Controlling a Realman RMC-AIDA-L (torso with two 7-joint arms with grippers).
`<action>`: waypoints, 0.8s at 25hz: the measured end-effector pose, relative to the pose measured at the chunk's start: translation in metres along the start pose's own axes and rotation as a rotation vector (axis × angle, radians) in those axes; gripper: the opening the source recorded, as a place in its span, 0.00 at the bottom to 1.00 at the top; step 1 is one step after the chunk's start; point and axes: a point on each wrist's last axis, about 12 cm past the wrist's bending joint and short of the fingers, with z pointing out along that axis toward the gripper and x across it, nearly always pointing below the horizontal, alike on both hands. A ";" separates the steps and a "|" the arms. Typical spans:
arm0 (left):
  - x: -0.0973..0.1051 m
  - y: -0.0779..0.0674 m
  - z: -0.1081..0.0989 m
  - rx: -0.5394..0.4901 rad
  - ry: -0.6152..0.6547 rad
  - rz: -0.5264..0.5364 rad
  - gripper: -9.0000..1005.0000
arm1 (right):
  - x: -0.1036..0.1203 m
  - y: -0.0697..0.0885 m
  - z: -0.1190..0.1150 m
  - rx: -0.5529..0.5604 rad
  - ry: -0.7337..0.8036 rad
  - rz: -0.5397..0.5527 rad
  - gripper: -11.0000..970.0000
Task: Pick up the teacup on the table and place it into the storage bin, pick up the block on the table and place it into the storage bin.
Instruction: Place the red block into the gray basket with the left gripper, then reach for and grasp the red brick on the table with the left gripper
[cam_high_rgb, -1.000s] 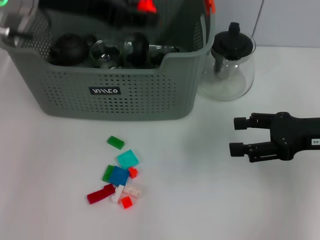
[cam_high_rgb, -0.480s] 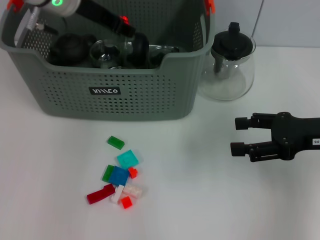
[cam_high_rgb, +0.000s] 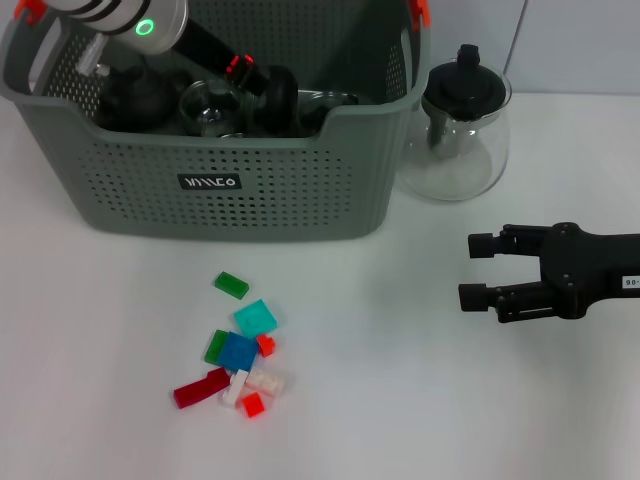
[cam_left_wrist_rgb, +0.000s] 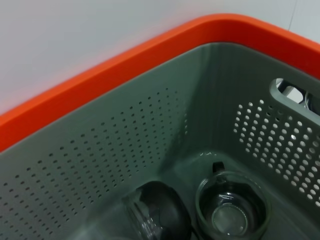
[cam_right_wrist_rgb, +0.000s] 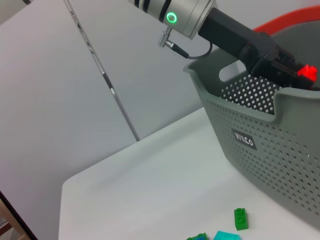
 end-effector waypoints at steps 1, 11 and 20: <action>0.000 0.000 0.000 -0.001 -0.001 0.000 0.43 | 0.000 0.000 0.000 0.000 0.000 0.000 0.97; -0.006 0.000 -0.027 -0.004 -0.059 -0.001 0.65 | 0.001 0.001 -0.001 -0.001 -0.002 0.004 0.97; 0.022 -0.019 -0.121 0.354 -0.413 0.054 0.69 | 0.001 0.000 -0.002 0.002 -0.002 -0.006 0.97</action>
